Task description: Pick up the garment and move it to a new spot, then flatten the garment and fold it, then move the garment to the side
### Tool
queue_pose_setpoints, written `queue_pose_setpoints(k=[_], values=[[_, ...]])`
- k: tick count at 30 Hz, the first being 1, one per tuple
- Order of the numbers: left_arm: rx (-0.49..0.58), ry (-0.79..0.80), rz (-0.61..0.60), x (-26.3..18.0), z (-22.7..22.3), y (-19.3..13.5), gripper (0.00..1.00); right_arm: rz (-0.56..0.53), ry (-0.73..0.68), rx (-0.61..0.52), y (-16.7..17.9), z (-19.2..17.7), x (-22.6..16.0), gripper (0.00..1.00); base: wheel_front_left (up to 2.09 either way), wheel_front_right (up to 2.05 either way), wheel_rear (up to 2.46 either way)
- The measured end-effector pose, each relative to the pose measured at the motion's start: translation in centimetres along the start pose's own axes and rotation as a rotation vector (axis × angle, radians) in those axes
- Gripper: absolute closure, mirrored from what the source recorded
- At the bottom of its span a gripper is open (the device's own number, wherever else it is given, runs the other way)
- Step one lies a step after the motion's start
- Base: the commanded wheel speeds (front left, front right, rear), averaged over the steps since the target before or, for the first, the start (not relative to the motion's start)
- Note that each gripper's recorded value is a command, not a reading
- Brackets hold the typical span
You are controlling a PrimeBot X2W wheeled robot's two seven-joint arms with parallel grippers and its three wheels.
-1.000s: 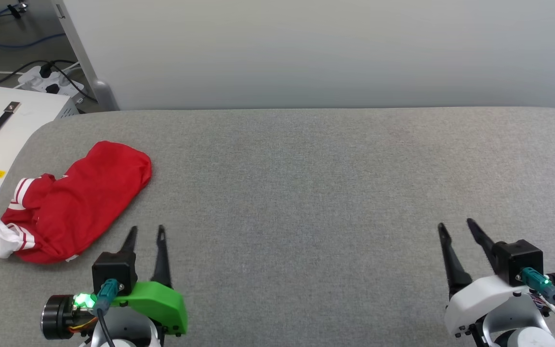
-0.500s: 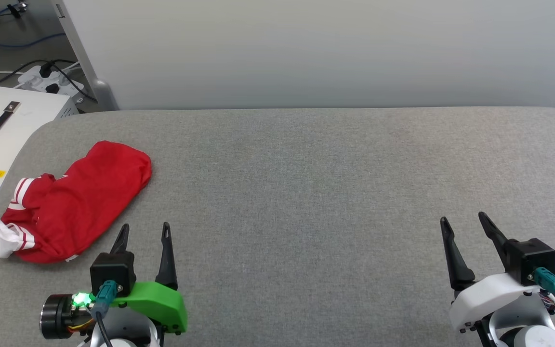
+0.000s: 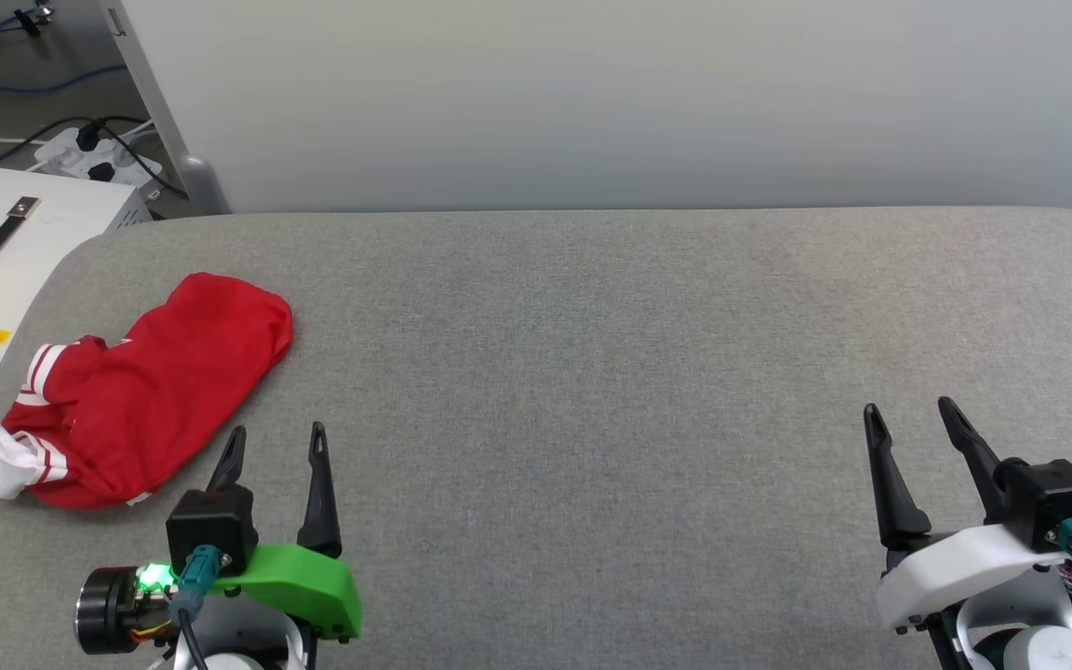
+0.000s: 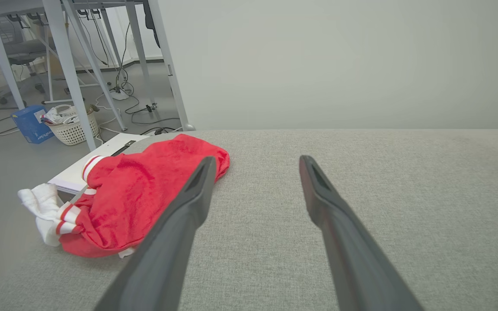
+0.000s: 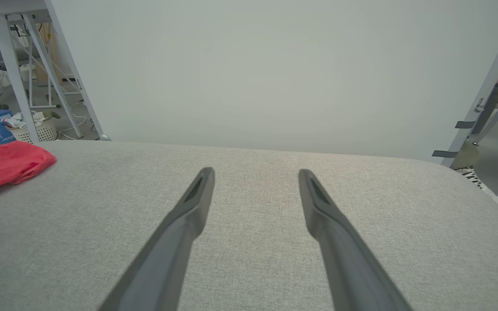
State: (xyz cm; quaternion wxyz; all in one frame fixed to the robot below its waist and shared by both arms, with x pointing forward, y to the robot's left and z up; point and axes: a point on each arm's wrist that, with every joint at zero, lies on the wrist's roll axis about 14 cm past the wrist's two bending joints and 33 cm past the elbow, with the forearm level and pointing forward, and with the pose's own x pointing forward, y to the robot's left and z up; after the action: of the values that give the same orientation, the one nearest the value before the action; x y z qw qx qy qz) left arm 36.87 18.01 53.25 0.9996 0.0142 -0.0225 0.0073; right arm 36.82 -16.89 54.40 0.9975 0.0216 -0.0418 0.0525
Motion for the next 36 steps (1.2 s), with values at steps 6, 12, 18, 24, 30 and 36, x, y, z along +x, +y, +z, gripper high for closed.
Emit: queue_pose_setpoints(k=[6, 12, 18, 24, 30, 36], values=[[0.000, -0.012, 0.002, 0.01, 0.13, 0.02, 0.00, -0.003, -0.010, 0.017, -0.08, 0.10, -0.03, 0.00, 0.00, 0.00, 0.00], [-0.008, -0.024, 0.003, 0.00, 0.27, -0.01, 0.00, -0.004, -0.025, 0.029, -0.09, 0.28, -0.07, 0.00, 0.00, 0.00, 0.00], [-0.009, -0.033, 0.007, -0.02, 0.37, -0.01, 0.00, -0.007, -0.032, 0.045, -0.13, 0.24, -0.33, 0.00, 0.00, 0.00, 0.00], [-0.012, -0.041, 0.005, -0.05, 0.37, -0.08, 0.00, -0.009, -0.039, 0.055, -0.17, 0.24, -0.46, 0.00, 0.00, 0.00, 0.00], [-0.016, -0.042, 0.005, -0.09, 0.21, -0.11, 0.00, -0.010, -0.049, 0.060, -0.19, 0.32, -0.51, 0.00, 0.00, 0.00, 0.00], [-0.017, -0.046, 0.005, -0.13, 0.11, -0.13, 0.00, -0.012, -0.049, 0.067, -0.23, 0.11, -0.70, 0.00, 0.00, 0.00, 0.00]])
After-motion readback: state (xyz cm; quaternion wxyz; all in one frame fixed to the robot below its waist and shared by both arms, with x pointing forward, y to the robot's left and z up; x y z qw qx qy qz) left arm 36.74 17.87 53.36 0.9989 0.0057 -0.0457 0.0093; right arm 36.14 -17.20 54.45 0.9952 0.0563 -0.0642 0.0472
